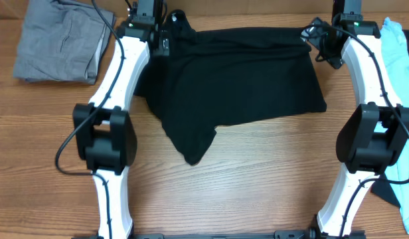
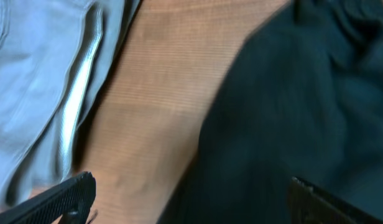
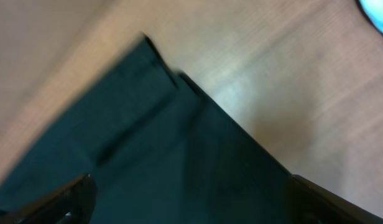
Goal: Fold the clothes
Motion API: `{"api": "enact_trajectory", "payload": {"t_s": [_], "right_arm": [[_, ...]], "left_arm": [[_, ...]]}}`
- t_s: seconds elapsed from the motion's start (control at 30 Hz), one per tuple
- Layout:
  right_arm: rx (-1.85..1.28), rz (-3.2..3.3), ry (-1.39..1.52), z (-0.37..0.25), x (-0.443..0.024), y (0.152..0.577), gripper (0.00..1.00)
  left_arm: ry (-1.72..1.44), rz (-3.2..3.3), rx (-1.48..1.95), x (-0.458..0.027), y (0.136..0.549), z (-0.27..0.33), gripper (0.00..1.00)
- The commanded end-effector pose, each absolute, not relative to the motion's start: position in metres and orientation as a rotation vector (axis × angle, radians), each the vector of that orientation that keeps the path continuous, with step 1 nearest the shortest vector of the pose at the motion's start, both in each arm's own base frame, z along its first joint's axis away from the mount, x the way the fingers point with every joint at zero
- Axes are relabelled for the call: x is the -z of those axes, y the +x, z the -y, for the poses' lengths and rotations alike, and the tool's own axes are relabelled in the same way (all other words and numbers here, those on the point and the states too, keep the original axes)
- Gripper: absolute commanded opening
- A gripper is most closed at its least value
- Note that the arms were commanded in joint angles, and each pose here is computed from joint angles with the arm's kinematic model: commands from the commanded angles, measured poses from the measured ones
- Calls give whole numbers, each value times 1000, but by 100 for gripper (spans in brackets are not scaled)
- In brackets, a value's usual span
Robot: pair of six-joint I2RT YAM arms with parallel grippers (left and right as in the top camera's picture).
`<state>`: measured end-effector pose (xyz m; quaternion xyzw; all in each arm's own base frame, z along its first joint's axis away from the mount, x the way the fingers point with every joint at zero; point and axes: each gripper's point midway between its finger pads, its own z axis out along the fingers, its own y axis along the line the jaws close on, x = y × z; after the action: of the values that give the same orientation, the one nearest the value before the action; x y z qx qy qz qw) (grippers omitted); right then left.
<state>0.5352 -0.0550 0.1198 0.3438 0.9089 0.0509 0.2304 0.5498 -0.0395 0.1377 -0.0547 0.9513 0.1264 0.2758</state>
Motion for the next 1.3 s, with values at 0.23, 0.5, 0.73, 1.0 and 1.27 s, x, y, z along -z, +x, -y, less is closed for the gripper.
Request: {"api": "enact_trajectory", "payload": {"t_s": [0.23, 0.5, 0.73, 1.0, 1.27], "right_arm": [[-66, -2607, 984, 66, -132, 494, 100], [-36, -2622, 1102, 95, -121, 475, 100], [-9, -2668, 1169, 107, -108, 456, 100], [-13, -2656, 1167, 109, -109, 459, 100], [-13, -2655, 1166, 109, -109, 459, 100]], "left_arm": [[-23, -2846, 162, -188, 445, 99, 100], [3, -3131, 179, -167, 378, 106, 100], [151, -3375, 325, -113, 314, 149, 100], [213, -3529, 303, -57, 259, 168, 100], [176, -3481, 291, -26, 263, 166, 98]]}}
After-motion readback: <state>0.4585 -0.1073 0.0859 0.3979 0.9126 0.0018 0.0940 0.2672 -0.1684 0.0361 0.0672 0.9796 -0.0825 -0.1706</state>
